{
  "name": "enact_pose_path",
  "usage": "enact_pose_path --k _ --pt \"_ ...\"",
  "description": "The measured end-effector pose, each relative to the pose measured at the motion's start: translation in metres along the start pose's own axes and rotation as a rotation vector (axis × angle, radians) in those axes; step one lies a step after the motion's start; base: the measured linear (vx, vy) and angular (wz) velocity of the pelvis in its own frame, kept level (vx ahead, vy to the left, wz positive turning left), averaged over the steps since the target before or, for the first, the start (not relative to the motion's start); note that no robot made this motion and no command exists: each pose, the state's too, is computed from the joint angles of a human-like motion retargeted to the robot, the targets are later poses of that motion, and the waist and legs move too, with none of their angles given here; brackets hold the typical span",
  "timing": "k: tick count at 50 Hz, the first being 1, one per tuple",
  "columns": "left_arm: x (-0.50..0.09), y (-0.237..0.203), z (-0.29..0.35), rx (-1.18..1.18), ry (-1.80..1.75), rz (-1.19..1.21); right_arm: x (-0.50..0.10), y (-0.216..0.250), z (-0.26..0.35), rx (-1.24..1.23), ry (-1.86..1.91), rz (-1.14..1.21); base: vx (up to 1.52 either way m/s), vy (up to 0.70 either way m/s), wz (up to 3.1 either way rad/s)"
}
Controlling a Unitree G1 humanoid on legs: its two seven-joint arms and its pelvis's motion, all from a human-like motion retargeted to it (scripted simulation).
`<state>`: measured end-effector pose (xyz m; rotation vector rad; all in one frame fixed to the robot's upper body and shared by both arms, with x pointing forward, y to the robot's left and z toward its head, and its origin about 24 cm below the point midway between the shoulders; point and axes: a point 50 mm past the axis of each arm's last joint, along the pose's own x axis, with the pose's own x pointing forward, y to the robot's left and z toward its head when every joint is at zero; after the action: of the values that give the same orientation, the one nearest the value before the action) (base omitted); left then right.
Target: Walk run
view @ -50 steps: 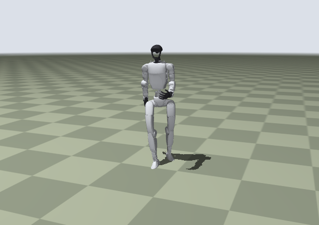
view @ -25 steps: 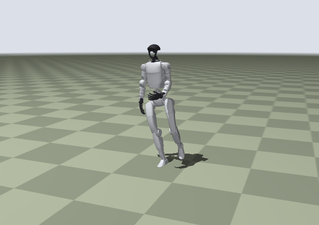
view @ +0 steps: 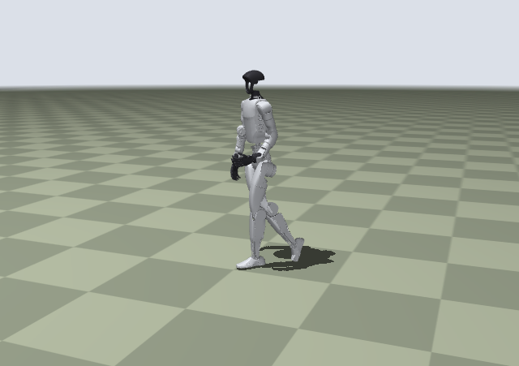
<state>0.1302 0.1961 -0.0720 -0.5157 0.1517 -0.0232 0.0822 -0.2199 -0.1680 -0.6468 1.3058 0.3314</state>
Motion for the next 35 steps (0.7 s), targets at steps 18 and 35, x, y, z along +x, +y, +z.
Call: enact_pose_path --k 18,35 --pt "0.038 -0.003 0.035 0.013 -0.15 -0.069 -0.037 0.083 -0.114 -0.15 0.36 0.051 0.71 -0.12 -0.85" --pt "0.024 -0.023 -0.007 -0.158 -0.102 0.008 -0.05 0.112 -0.126 0.023 0.513 0.183 0.86 -0.32 -0.1"
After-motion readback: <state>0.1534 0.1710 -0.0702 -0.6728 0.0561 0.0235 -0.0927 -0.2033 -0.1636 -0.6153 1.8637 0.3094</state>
